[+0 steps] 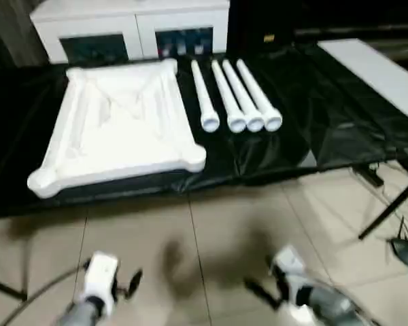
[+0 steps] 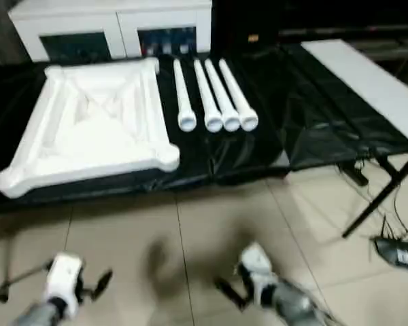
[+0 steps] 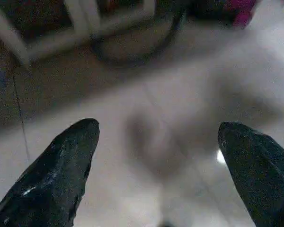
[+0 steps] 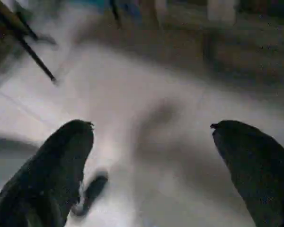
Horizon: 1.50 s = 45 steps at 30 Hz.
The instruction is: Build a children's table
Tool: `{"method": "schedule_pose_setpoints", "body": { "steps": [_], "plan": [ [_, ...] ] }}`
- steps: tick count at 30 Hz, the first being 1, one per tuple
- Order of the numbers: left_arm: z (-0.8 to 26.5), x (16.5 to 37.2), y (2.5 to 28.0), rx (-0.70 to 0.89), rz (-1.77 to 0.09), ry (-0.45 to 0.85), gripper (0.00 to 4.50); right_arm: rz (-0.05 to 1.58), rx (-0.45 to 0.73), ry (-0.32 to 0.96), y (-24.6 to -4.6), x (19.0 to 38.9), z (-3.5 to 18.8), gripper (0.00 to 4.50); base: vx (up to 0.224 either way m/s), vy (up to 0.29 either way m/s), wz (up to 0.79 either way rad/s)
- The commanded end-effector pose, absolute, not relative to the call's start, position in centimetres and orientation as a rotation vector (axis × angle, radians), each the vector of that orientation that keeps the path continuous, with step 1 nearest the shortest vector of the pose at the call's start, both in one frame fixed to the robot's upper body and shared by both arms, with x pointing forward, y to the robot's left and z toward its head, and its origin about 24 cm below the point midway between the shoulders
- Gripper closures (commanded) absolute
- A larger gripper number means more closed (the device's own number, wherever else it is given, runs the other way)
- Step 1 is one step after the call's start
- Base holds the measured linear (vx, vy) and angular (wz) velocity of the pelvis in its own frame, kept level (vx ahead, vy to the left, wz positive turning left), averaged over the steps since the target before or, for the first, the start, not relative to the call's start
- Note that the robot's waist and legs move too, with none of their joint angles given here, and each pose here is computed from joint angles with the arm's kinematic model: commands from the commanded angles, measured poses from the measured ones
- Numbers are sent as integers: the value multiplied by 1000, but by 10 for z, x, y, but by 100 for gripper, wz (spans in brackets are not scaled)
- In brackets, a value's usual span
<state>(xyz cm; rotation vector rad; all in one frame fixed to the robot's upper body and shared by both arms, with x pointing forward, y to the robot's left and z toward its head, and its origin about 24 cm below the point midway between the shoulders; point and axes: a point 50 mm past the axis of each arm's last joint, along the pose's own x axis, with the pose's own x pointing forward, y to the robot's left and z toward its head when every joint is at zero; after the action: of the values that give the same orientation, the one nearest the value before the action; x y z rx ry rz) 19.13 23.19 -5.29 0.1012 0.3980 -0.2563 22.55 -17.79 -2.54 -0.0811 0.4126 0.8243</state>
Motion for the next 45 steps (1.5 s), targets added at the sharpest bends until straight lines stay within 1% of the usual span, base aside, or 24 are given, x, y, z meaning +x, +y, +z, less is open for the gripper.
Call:
{"method": "schedule_pose_setpoints", "body": {
  "steps": [1,2,3,6,7,9,10,12,14,15,17,21,22,23,24,26,28,29,31,32,35,37,40,45],
  "plan": [
    [-24,205,234,74,-257,285,0,887,-43,269,-169,235,15,6,0,0,0],
    [-8,211,232,78,-260,225,0,895,-26,199,-168,239,36,6,0,0,0],
    [-8,211,232,78,-260,225,0,895,-26,199,-168,239,36,6,0,0,0],
    [46,236,216,86,-282,39,0,824,18,-4,-167,257,93,6,0,0,0],
    [68,247,209,103,-257,-39,0,725,-10,-77,-170,270,110,6,0,0,0],
    [80,253,205,118,-235,-80,0,662,-2,-96,-171,277,117,6,0,0,0],
    [108,269,200,61,-150,-148,0,442,-33,-158,-176,292,135,6,0,0,0],
    [110,270,199,57,-141,-159,0,427,-31,-164,-176,293,136,6,0,0,0],
    [120,277,196,55,-106,-189,0,305,-41,-143,-181,301,133,6,0,0,0],
    [121,280,194,65,-90,-183,0,236,-46,-83,-181,303,123,6,0,0,0],
    [119,281,193,63,-83,-162,0,206,-44,-4,-180,303,108,6,0,0,0],
    [100,279,196,56,-83,-67,0,127,8,56,-179,298,89,6,0,0,0],
    [95,279,202,88,-34,-25,0,109,25,75,-178,296,85,6,0,0,0],
    [92,281,217,157,94,26,0,99,16,80,-177,295,84,6,0,0,0],
    [92,281,218,159,107,25,0,98,16,79,-177,295,84,6,0,0,0],
    [102,287,240,193,360,-28,0,78,-7,56,-179,296,87,6,0,0,0],
    [111,288,242,135,388,-81,0,49,-27,19,-181,300,93,6,0,0,0],
    [114,288,238,115,353,-96,0,24,-65,-15,-182,302,98,6,0,0,0],
    [113,288,235,117,333,-94,0,25,-67,-23,-182,303,99,6,0,0,0],
    [105,283,226,104,245,-48,0,23,-71,-21,-182,303,98,6,0,0,0],
    [90,271,213,39,124,31,0,28,-46,15,-182,301,93,6,0,0,0],
    [81,259,205,33,63,54,0,72,-22,31,-179,297,91,6,0,0,0],
    [68,247,193,2,1,66,0,142,-47,39,-174,293,87,6,0,0,0],
    [60,243,178,48,-69,81,0,203,-47,46,-169,290,79,6,0,0,0]
  ]
}}
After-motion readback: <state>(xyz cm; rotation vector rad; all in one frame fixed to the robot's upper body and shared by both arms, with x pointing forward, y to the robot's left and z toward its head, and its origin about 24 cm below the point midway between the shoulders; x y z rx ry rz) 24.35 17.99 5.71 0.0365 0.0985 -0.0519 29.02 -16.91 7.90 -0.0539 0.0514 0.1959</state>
